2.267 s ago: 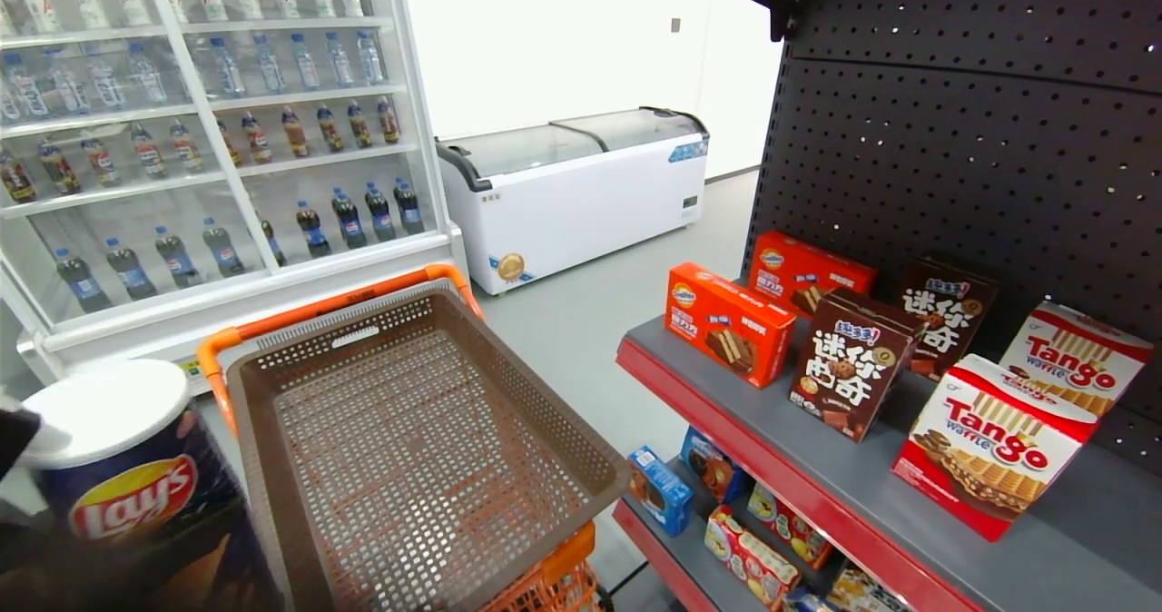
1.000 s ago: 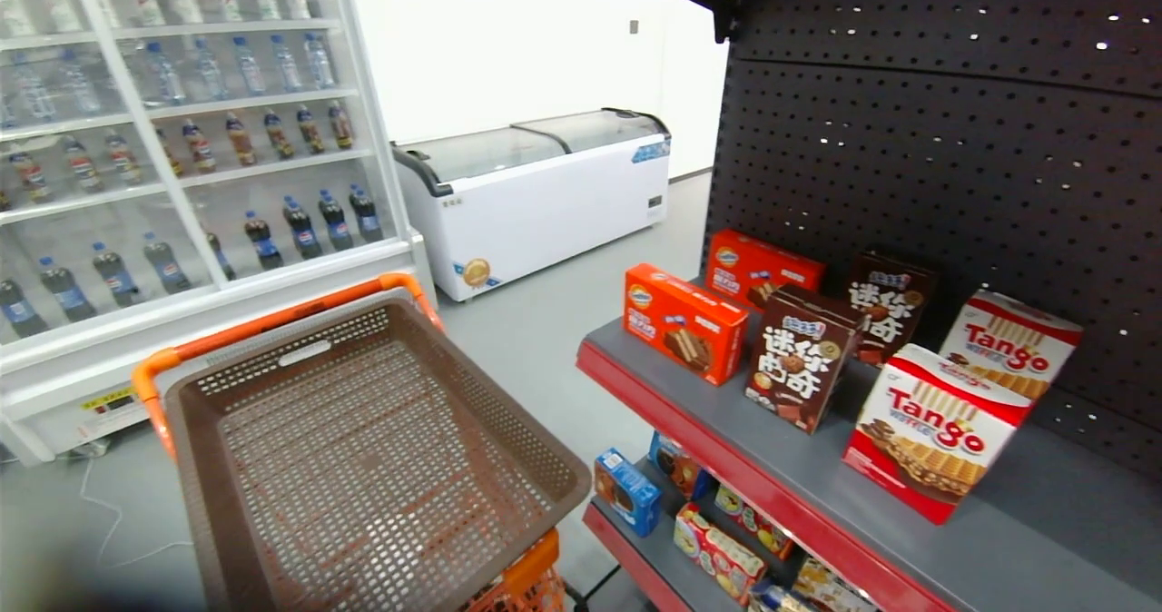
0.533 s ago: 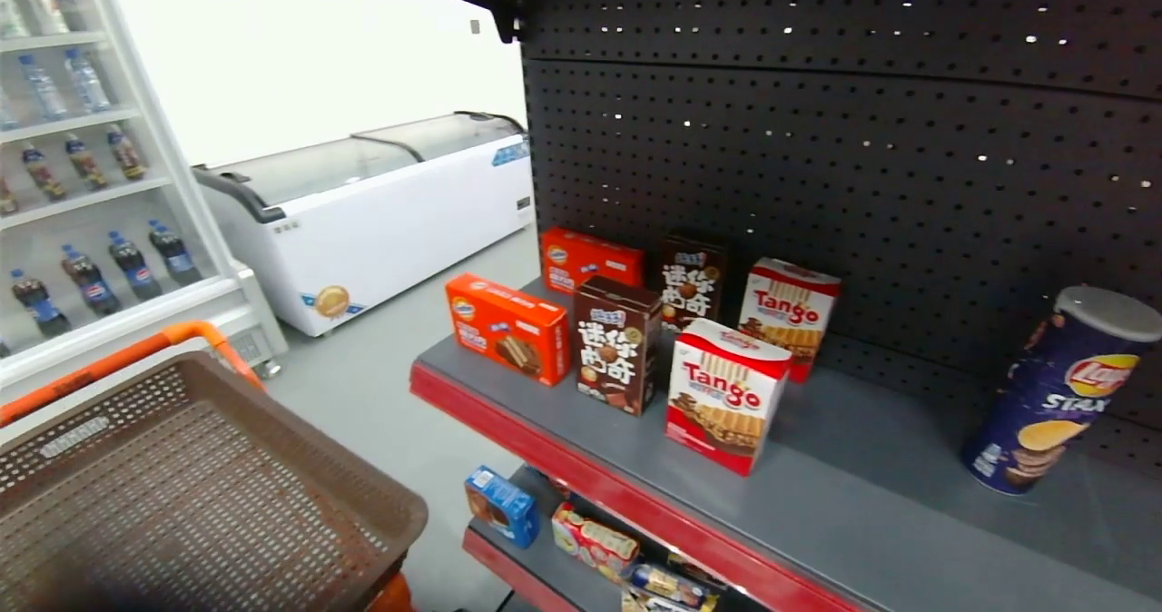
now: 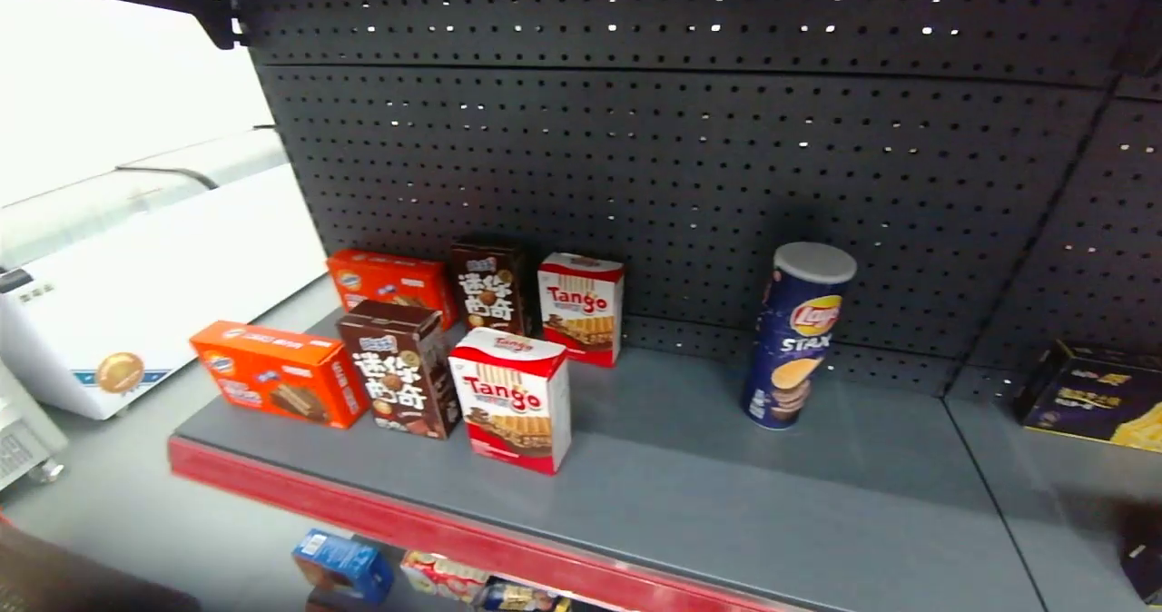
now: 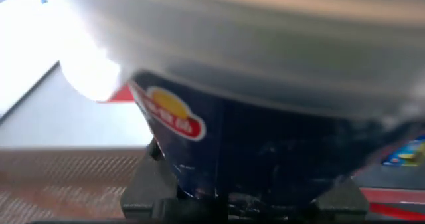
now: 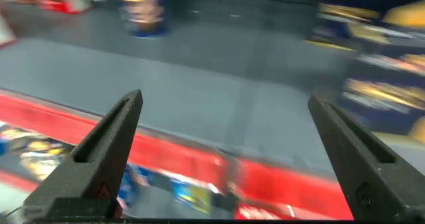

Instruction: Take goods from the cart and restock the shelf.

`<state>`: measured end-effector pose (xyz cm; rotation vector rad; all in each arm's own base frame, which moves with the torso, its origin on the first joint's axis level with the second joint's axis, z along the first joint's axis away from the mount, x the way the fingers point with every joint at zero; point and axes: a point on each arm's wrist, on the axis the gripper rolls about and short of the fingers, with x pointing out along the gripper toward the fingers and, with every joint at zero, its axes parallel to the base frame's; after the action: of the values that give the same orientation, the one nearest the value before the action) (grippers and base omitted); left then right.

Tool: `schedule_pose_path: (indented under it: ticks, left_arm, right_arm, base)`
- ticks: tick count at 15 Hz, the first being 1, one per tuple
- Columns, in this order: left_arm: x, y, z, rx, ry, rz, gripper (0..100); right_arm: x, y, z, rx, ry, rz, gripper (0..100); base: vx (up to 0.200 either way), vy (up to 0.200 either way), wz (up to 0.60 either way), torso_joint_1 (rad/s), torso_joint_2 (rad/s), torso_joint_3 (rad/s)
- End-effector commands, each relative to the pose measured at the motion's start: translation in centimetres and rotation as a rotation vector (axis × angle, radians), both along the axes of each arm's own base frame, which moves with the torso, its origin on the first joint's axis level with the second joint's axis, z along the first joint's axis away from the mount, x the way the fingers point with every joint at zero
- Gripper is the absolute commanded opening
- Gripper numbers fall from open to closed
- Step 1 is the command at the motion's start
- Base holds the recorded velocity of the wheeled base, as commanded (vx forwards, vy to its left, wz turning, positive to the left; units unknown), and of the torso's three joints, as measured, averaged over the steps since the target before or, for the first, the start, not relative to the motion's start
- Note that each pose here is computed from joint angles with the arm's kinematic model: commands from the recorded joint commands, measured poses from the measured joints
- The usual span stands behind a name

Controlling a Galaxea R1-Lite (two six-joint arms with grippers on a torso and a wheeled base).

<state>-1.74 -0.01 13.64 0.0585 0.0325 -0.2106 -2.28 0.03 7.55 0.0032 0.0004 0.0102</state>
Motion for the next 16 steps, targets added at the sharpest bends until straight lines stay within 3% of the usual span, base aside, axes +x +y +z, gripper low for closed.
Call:
schedule_pose_path:
  ticks: [1, 4, 9, 11, 12, 13, 16]
  left_arm:
    - [0.0, 0.0, 0.0, 0.000, 0.003, -0.001, 0]
    - [0.0, 0.0, 0.0, 0.000, 0.003, -0.001, 0]
    - [0.0, 0.0, 0.1, -0.002, -0.001, -0.001, 0]
    - [-0.3, 0.0, 0.2, -0.008, -0.025, -0.002, 0]
    - [-0.7, 0.1, 0.0, -0.027, -0.047, -0.002, 0]
    - [-1.0, 0.1, 0.2, -0.032, -0.067, 0.003, 0]
    - [-2.3, 0.2, 1.0, -0.026, -0.049, 0.001, 0]
  right_arm:
    - [0.0, 0.0, 0.0, 0.000, 0.000, -0.001, 100]
    - [0.0, 0.0, 0.0, 0.000, 0.000, 0.001, 100]
    - [0.0, 0.0, 0.0, -0.002, 0.001, 0.013, 100]
    - [0.0, 0.0, 0.0, -0.002, 0.004, 0.019, 100]
    - [0.0, 0.0, 0.1, -0.008, -0.002, -0.021, 100]
    - [0.0, -0.1, 0.0, -0.065, 0.005, -0.035, 100]
    - [0.4, 0.1, 0.2, -0.074, 0.046, 0.097, 100]
  base:
    - [0.000, 0.000, -0.60, 0.007, 0.00, 0.002]
    - [0.000, 0.000, -0.60, 0.005, 0.00, 0.002]
    - [0.000, 0.000, 0.00, 0.000, 0.00, 0.000]
    - [0.000, 0.000, 0.00, 0.000, 0.00, 0.000]
    - [0.000, 0.000, 0.00, 0.000, 0.00, 0.000]
    - [0.000, 0.000, 0.00, 0.000, 0.00, 0.000]
    - [0.000, 0.000, 0.00, 0.000, 0.00, 0.000]
